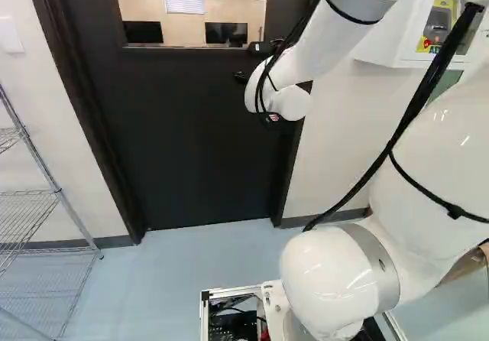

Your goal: Open the door and move inside

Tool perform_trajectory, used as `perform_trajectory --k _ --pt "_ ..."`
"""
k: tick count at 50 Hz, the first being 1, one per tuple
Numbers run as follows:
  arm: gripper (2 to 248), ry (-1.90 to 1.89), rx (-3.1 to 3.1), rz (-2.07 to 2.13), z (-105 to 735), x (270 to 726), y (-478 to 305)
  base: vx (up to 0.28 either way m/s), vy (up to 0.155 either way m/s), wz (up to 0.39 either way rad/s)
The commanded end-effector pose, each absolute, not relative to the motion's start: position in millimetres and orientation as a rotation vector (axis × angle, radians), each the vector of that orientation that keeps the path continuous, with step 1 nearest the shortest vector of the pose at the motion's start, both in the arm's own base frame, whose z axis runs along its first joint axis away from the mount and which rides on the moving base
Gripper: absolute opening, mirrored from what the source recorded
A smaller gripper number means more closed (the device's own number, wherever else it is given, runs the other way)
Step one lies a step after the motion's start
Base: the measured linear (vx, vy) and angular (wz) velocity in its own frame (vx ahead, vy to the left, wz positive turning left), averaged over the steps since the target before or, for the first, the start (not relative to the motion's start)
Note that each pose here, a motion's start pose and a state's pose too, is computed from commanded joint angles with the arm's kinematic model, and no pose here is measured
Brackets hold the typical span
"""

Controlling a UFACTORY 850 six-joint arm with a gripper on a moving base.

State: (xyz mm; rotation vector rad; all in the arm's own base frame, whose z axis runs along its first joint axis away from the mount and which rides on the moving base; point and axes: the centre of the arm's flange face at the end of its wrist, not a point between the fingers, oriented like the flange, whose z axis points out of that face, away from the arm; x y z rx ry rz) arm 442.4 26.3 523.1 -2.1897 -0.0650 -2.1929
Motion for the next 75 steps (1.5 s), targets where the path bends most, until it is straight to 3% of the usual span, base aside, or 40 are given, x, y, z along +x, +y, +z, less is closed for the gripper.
perform_trajectory --k 28,75 --pt "247 -0.064 -2.213 -2.172 515 469 27 0.0 0.0 0.0" --pt "247 -0.079 -2.322 -2.048 466 446 30 0.0 0.0 0.0"
